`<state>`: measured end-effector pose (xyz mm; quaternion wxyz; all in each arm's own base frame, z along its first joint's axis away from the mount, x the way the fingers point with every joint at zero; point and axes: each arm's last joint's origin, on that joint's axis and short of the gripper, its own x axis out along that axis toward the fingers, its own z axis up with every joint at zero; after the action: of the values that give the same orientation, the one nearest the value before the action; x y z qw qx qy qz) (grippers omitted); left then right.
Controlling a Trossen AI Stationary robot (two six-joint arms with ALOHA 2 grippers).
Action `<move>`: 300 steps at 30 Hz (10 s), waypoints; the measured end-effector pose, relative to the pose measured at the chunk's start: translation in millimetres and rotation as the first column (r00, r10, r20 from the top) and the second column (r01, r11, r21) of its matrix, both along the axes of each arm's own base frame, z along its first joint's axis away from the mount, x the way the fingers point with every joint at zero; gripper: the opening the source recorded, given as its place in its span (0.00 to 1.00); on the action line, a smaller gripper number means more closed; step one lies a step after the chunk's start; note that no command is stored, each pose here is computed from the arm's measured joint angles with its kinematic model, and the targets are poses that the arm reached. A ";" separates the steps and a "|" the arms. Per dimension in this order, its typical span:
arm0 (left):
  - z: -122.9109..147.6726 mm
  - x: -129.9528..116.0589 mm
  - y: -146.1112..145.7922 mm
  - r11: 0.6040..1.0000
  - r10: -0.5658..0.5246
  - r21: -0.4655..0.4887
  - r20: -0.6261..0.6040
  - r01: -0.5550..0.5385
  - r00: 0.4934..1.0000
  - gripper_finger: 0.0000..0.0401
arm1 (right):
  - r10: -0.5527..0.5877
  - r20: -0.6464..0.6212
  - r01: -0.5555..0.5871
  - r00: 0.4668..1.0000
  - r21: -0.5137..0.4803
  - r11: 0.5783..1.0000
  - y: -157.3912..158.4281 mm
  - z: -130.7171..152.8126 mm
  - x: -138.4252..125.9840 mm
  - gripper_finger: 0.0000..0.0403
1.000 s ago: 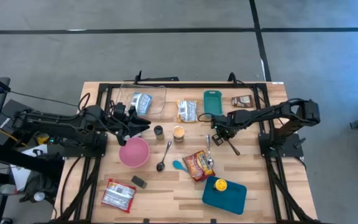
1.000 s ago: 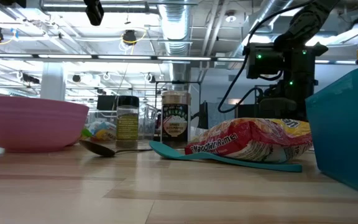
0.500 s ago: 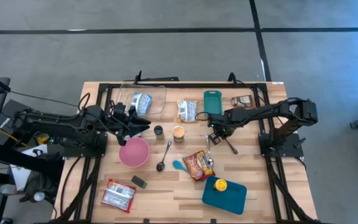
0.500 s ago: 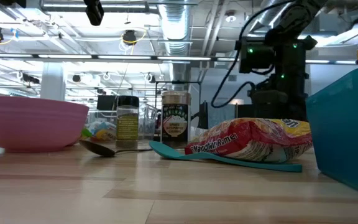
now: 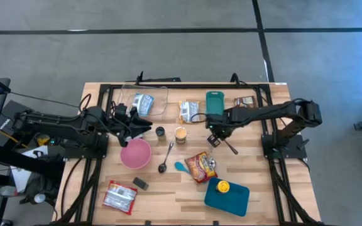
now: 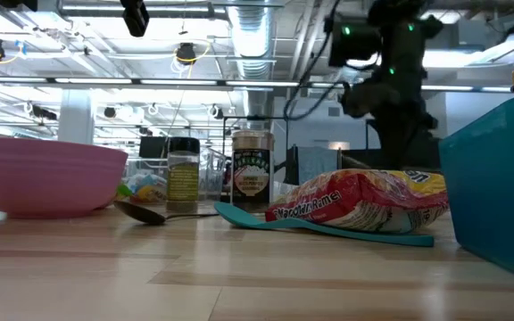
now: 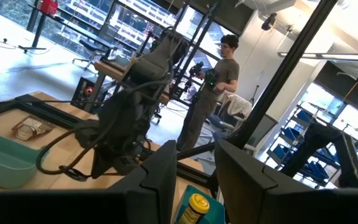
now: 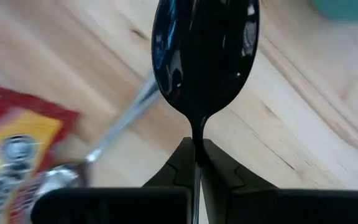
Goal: Pick & Place Food Item
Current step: Put the right black spoon into the green bin, then put the black seasoning bottle into the blue bin
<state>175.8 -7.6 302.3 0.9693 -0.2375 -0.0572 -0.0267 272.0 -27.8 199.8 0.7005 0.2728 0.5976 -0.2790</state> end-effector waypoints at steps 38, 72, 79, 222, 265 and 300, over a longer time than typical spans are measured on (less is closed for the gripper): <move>0.0 0.0 0.5 1.000 0.016 -0.002 0.000 -0.016 1.000 0.26 | -0.287 0.129 0.289 0.949 0.005 0.957 -139.7 77.8 -16.2 0.01; 0.0 0.1 0.7 1.000 0.021 -0.002 0.000 -0.021 1.000 0.26 | -0.303 -0.145 0.331 0.942 0.240 0.913 -205.6 -5.7 25.5 0.03; 0.0 0.0 0.7 1.000 0.020 -0.002 0.000 -0.020 1.000 0.26 | -0.334 -0.162 0.365 0.929 0.243 0.899 -211.2 -5.6 19.1 0.03; 11.5 -2.2 2.9 0.995 0.096 0.005 0.120 -0.098 0.988 0.26 | 0.068 0.300 0.021 0.952 -0.282 0.959 -101.7 216.0 -4.0 0.17; 18.9 -4.5 4.1 0.991 0.134 -0.017 0.196 -0.133 0.971 0.26 | 0.346 0.413 -0.292 0.842 -0.191 0.937 25.0 110.0 -42.7 0.17; -8.0 54.4 4.3 0.972 0.236 0.098 -0.360 -0.215 0.903 0.26 | 0.221 0.443 -0.144 0.869 -0.202 0.969 -2.9 61.5 -76.0 0.17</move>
<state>230.2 -3.4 294.3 0.9655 -0.2029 0.0995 0.1291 196.0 -30.7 261.3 0.8656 0.2155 0.4120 -0.1862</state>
